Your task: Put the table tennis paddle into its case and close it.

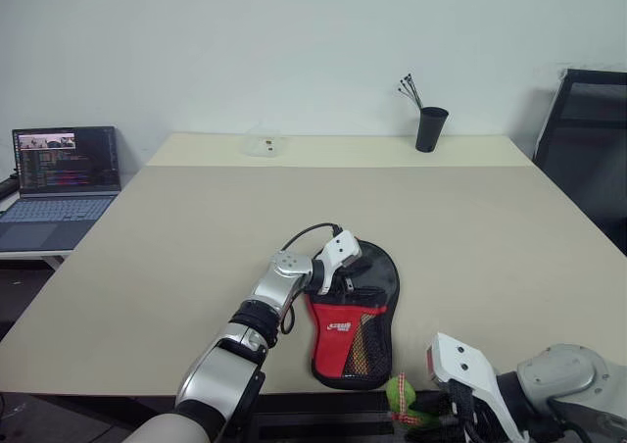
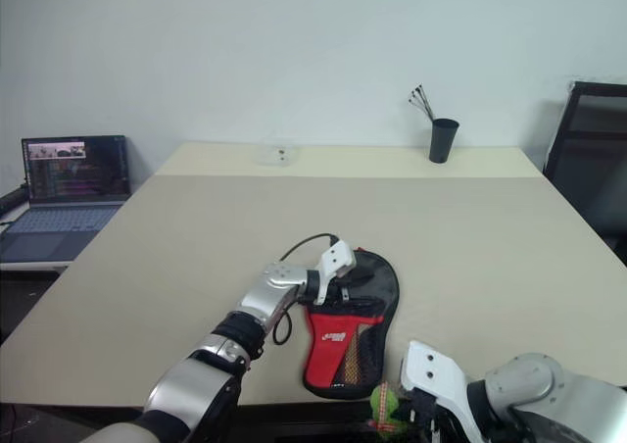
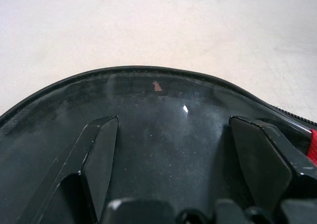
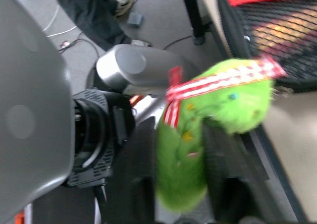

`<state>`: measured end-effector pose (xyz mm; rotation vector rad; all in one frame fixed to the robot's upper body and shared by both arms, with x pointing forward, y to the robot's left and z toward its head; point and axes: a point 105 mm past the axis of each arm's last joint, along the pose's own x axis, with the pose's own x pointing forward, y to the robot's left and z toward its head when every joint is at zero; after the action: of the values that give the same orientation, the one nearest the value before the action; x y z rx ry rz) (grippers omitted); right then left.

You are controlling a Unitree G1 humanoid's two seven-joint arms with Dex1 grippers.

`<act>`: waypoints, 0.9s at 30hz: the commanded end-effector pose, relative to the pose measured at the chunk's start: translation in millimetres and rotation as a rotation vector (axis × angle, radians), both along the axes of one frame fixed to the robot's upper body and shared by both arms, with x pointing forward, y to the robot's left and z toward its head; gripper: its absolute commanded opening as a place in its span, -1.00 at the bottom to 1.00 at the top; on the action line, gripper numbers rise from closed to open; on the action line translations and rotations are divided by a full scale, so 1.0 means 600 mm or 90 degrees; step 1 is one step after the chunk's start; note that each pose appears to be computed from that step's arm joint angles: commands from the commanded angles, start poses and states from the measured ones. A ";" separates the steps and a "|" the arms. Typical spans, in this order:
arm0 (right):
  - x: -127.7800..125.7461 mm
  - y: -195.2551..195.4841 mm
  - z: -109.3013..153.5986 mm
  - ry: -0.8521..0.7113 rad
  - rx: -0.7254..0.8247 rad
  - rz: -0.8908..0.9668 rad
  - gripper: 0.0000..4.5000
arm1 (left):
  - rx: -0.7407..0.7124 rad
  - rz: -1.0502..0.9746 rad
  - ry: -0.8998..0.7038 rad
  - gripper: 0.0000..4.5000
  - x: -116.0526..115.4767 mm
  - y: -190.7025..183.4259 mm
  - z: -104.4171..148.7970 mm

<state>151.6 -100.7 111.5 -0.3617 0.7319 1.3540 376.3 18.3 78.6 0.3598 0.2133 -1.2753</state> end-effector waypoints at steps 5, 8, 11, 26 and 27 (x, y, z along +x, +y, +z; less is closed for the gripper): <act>0.014 -0.004 0.022 -0.033 0.024 -0.005 0.62 | 0.074 0.010 0.071 0.73 -0.023 0.016 -0.072; 0.057 -0.011 0.035 -0.081 0.045 -0.051 0.62 | 0.062 0.009 0.066 0.73 -0.023 0.014 -0.064; 0.123 -0.015 0.049 -0.174 0.078 -0.107 0.62 | 0.024 0.008 0.061 0.73 -0.023 0.014 -0.040; 0.288 -0.025 0.081 -0.268 0.268 -0.146 0.62 | -0.056 0.271 -0.025 0.73 -0.066 0.254 0.054; 0.292 -0.026 0.082 -0.267 0.271 -0.135 0.62 | -0.058 0.291 -0.028 0.73 -0.070 0.265 0.057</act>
<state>325.5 -115.7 149.2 -0.2154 0.1660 1.1027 334.8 172.6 93.6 0.2474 0.2524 -0.8617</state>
